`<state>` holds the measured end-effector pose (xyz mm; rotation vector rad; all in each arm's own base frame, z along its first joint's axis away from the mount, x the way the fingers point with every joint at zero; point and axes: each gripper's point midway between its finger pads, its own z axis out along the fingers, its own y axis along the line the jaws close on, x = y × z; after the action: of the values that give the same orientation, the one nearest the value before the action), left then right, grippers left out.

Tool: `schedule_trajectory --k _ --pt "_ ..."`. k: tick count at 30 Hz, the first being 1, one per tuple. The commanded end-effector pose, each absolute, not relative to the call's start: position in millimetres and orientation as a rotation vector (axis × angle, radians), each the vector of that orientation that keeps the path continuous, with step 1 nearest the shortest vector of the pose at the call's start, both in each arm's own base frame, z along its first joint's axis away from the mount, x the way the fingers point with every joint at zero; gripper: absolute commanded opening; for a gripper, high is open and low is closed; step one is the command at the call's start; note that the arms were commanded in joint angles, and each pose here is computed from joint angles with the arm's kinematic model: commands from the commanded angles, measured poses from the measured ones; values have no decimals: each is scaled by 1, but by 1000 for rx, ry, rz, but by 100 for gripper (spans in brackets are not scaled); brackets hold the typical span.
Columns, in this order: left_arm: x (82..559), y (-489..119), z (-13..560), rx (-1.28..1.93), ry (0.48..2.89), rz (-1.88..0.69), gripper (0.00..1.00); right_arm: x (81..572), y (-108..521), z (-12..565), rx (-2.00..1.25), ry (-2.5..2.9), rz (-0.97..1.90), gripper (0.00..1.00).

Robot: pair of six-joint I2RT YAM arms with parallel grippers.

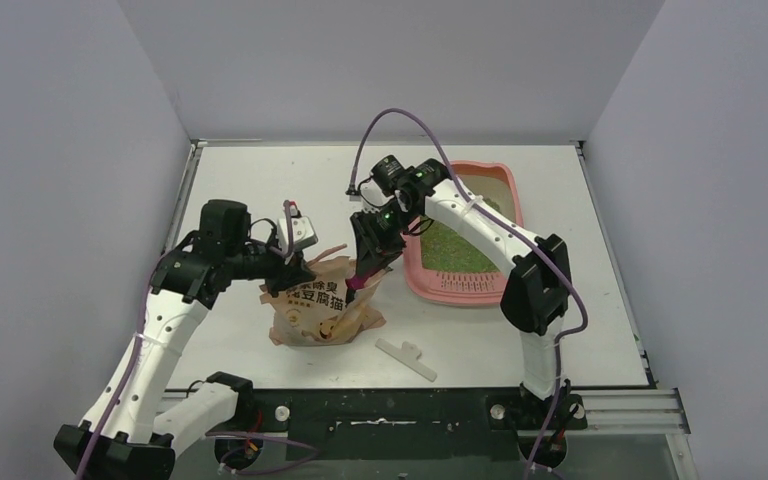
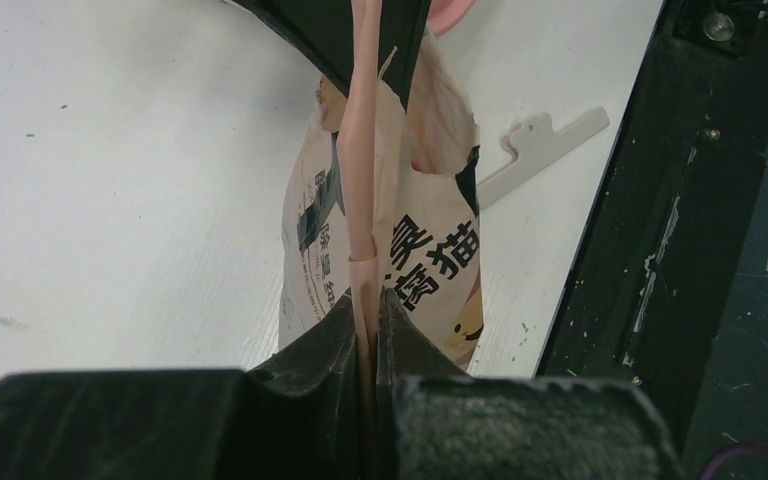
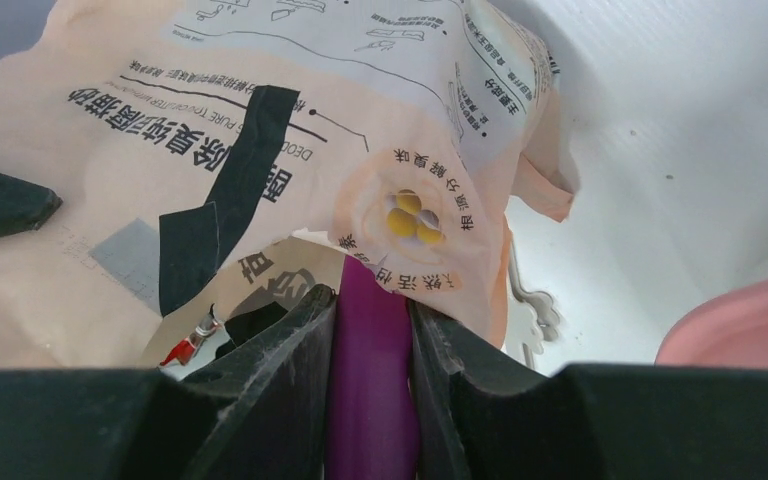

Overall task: Fill the litter box with clean litter
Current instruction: 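Scoop the cat litter from the cat litter bag.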

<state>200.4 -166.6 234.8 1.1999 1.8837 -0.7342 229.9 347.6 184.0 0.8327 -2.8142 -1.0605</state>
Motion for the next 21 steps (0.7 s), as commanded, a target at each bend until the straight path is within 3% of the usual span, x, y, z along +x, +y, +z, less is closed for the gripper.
schedule_trajectory --k 1,9,21 --pt "197 -170 251 1190 1806 -747 0 248 345 194 791 -2968 -972 0" --pt "209 -171 258 1105 1767 -706 0 267 320 237 817 -3191 -840 0" --pt "210 -173 260 1082 1748 -715 0 219 374 160 876 -2837 -942 0"
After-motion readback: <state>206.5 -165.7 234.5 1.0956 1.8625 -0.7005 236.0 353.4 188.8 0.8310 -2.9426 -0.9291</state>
